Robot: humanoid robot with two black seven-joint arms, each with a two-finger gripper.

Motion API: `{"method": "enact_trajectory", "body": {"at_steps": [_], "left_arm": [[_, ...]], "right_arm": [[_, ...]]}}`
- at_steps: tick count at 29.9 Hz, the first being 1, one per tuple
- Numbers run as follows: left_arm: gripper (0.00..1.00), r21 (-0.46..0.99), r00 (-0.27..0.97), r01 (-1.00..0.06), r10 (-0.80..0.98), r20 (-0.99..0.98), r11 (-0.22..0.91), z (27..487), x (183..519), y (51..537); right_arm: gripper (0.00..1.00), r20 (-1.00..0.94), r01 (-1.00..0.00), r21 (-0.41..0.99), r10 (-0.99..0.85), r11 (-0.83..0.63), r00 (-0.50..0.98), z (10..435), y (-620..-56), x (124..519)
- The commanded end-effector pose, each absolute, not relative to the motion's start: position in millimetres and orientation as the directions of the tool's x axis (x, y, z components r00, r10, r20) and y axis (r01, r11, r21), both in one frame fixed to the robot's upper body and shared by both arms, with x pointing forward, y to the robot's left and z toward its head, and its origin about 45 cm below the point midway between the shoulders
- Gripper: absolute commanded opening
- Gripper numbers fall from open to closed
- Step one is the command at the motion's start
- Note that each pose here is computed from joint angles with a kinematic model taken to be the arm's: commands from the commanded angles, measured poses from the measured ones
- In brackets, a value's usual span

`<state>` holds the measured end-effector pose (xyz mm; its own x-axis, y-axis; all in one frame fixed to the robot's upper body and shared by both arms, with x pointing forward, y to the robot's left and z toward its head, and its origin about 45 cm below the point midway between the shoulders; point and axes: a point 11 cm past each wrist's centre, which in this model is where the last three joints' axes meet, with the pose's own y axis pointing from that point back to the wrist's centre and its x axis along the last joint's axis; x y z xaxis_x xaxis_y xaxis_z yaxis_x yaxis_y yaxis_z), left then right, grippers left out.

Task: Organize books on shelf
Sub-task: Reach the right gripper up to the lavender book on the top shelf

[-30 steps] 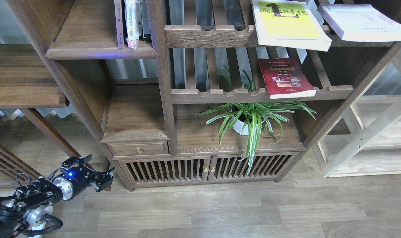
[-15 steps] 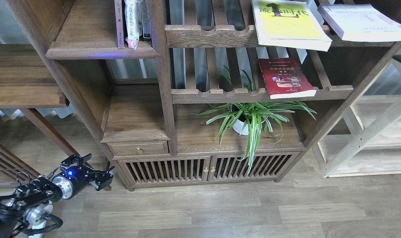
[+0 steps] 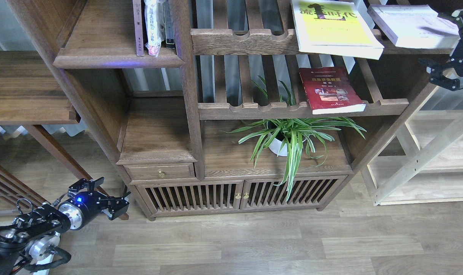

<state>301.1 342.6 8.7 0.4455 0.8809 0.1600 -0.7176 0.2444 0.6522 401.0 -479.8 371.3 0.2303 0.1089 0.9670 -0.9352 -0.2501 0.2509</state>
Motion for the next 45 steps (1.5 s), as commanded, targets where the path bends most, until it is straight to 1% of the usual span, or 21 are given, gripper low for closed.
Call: {"method": "enact_trajectory", "body": {"at_steps": [1,4,6,9,12,14,20,21,22,24,34,40,45], "left_arm": [[1.0,0.652,0.443,-0.719,0.882,0.161,0.242,9,301,343],[1.0,0.652,0.443,-0.719,0.882,0.161,0.242,9,301,343],[1.0,0.654,0.444,-0.717,0.881,0.162,0.241,8,300,344],[1.0,0.653,0.442,-0.719,0.882,0.165,0.238,9,300,345],[1.0,0.654,0.443,-0.718,0.881,0.165,0.238,8,300,345],[1.0,0.653,0.441,-0.719,0.882,0.166,0.237,9,301,346],[1.0,0.657,0.434,-0.72,0.884,0.175,0.223,7,299,350],[1.0,0.658,0.432,-0.719,0.885,0.175,0.221,6,299,351],[1.0,0.659,0.432,-0.719,0.884,0.178,0.219,6,298,352],[1.0,0.66,0.431,-0.719,0.885,0.177,0.218,6,298,352],[1.0,0.659,0.428,-0.721,0.885,0.18,0.215,6,298,354],[1.0,0.659,0.43,-0.72,0.885,0.18,0.217,6,298,353],[1.0,0.658,0.43,-0.722,0.885,0.181,0.215,6,299,353]], "right_arm": [[0.94,0.965,-0.931,0.255,0.123,-0.26,0.23,370,-474,406],[0.81,0.96,-0.928,0.267,0.149,-0.26,0.235,369,-476,406],[0.7,0.957,-0.927,0.277,0.164,-0.254,0.241,367,-479,405],[0.66,0.956,-0.93,0.278,0.162,-0.242,0.243,368,-482,404],[0.65,0.958,-0.934,0.272,0.156,-0.233,0.24,370,-486,404],[0.59,0.958,-0.934,0.271,0.157,-0.234,0.239,370,-487,404],[0.23,0.958,-0.93,0.271,0.162,-0.249,0.236,373,-490,402],[0.14,0.958,-0.93,0.271,0.164,-0.248,0.236,373,-491,402],[0.01,0.959,-0.931,0.269,0.158,-0.247,0.235,373,-491,402],[0.0,0.96,-0.934,0.265,0.151,-0.239,0.234,375,-494,400],[0.0,0.978,-0.955,0.209,0.075,-0.212,0.197,393,-507,388],[0.0,0.988,-0.962,0.149,0.002,-0.23,0.153,409,-501,384],[0.01,0.984,-0.957,0.161,-0.033,-0.24,0.173,409,-499,377]]}}
